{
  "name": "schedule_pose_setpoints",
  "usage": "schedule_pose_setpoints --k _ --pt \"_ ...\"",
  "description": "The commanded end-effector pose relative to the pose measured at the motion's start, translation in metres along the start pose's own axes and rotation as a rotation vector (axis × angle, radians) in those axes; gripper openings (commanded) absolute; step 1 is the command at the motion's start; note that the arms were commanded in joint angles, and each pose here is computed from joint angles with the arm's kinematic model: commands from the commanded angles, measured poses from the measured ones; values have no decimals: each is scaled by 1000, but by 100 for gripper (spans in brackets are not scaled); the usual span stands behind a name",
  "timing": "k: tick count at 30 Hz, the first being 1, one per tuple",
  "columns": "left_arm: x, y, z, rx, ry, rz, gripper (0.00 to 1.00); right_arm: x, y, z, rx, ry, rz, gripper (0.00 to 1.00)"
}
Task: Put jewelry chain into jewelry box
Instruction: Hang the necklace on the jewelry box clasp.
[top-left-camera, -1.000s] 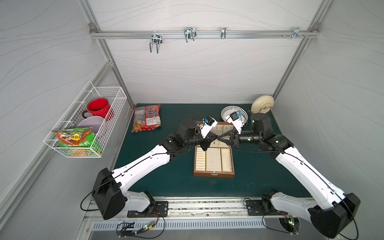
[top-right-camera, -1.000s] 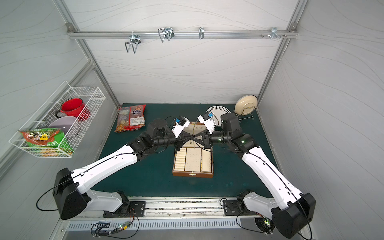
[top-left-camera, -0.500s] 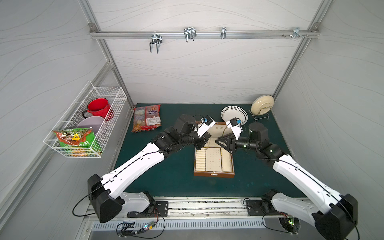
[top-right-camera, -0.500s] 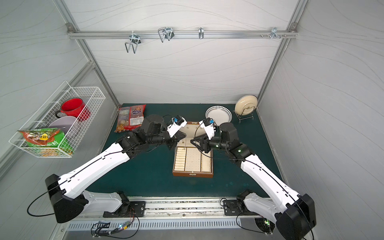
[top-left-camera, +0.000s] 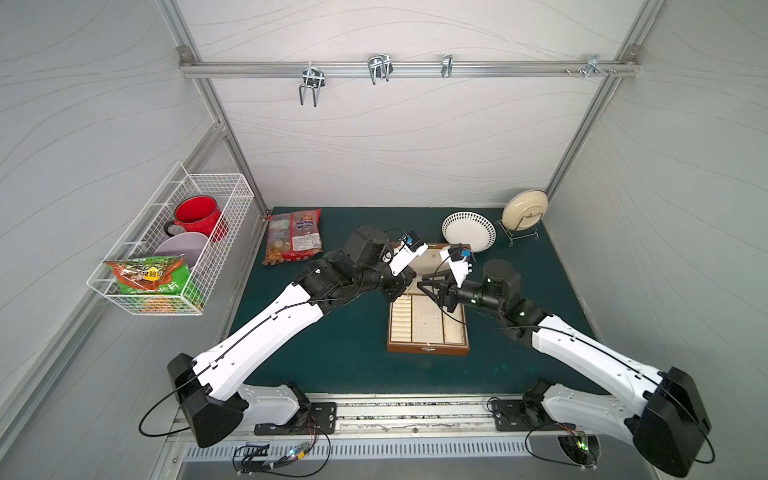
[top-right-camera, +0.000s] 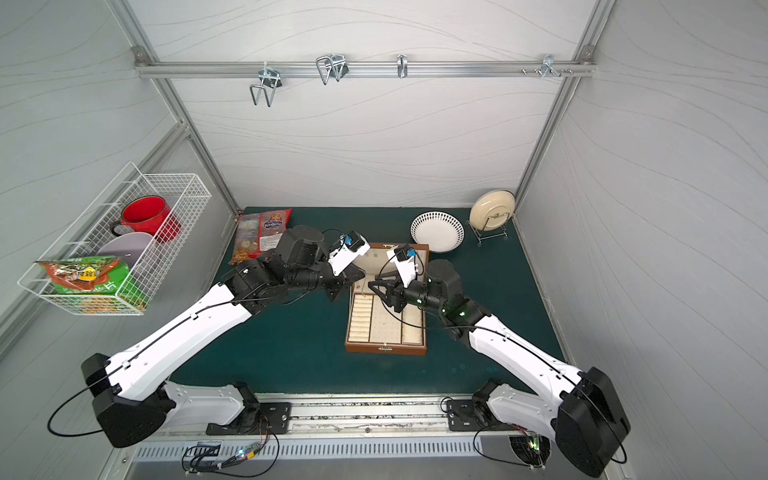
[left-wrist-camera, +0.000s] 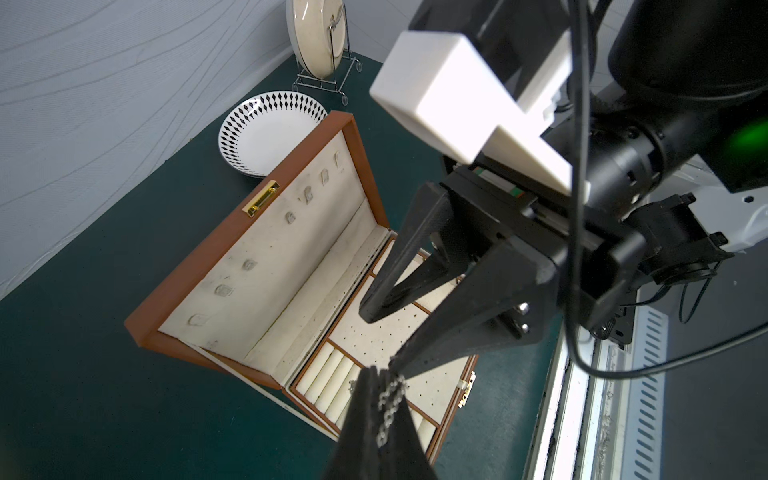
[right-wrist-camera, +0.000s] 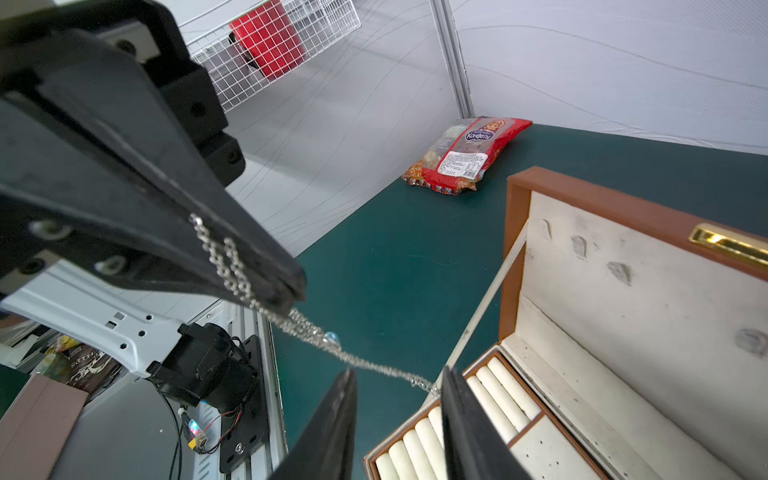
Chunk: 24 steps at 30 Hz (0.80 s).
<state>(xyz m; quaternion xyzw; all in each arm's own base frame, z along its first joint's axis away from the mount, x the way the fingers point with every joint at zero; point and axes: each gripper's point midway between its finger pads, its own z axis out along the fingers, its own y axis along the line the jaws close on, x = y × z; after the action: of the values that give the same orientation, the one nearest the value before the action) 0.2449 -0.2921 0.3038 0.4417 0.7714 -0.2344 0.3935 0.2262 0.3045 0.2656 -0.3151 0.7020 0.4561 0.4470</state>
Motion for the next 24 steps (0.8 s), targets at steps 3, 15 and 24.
schedule_pose_setpoints --k 3,15,24 --pt "-24 -1 -13 -9 -64 28 0 -14 7 4 -28 -49 -31 37" --pt "-26 1 -13 -17 -63 33 0 -3 11 10 -46 -25 -18 33" --pt "-27 3 -12 -26 -61 40 0 -13 20 -17 -15 -93 -65 33"
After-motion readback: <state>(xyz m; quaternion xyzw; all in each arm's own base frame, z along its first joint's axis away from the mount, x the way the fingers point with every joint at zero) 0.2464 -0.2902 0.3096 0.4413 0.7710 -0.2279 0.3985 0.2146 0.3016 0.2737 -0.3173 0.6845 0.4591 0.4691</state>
